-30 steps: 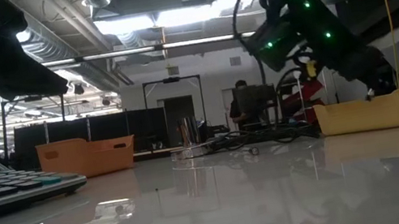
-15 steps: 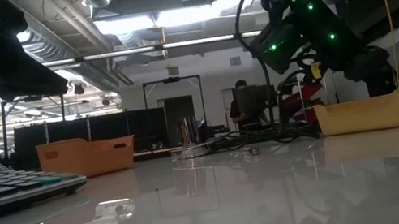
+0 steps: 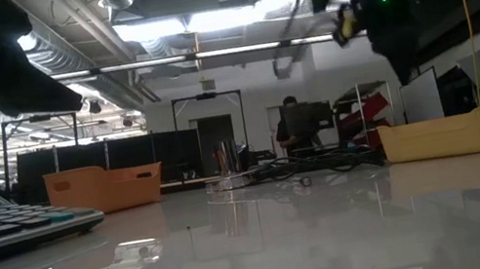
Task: Sort batteries
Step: Put the silver battery into the yellow bin
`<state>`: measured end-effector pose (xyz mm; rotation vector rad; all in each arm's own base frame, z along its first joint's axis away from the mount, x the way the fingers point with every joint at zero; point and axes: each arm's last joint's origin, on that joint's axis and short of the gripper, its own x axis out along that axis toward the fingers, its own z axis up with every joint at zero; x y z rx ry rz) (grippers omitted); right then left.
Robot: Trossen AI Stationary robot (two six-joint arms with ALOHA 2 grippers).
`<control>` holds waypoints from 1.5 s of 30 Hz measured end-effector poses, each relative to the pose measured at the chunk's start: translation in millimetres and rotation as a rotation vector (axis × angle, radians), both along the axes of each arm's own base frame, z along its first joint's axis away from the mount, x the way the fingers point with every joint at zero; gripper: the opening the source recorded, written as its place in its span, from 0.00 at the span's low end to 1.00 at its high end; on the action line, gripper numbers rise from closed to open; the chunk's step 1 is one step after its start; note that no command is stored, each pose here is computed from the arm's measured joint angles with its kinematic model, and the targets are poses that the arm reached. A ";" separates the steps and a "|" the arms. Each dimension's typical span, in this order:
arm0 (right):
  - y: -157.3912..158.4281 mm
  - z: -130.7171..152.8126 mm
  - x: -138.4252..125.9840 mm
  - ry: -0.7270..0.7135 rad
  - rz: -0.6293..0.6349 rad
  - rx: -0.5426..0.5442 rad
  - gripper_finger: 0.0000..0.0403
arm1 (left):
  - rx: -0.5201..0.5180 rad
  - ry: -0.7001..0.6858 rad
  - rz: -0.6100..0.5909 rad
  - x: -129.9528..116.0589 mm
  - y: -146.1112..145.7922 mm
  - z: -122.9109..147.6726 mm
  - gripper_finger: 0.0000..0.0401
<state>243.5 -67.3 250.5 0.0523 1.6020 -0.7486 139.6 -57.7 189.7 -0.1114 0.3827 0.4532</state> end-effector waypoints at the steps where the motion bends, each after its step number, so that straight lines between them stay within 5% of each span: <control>1: 0.5 6.7 -1.9 -0.057 0.000 -0.010 0.26 | 0.013 0.005 -0.005 -0.1 0.1 0.2 0.32; 7: 3.4 37.1 -14.5 -0.283 0.007 -0.061 0.26 | 0.087 -0.003 0.003 -3.3 -0.9 2.8 0.32; 13: 12.2 45.3 -17.7 -0.340 0.041 -0.058 0.26 | 0.176 -0.046 0.027 -15.8 0.4 11.9 0.32; 27: 68.9 9.1 22.9 -0.726 0.363 0.165 0.26 | 0.141 -0.046 -0.005 -31.0 6.9 8.2 0.32; 36: 85.5 4.9 29.6 -0.836 0.440 0.210 0.26 | 0.064 -0.340 -0.165 -23.6 4.2 -28.0 0.32; 45: 86.9 -1.2 40.1 -0.868 0.443 0.253 0.26 | 0.259 -0.416 -0.212 -15.0 20.7 -13.4 0.32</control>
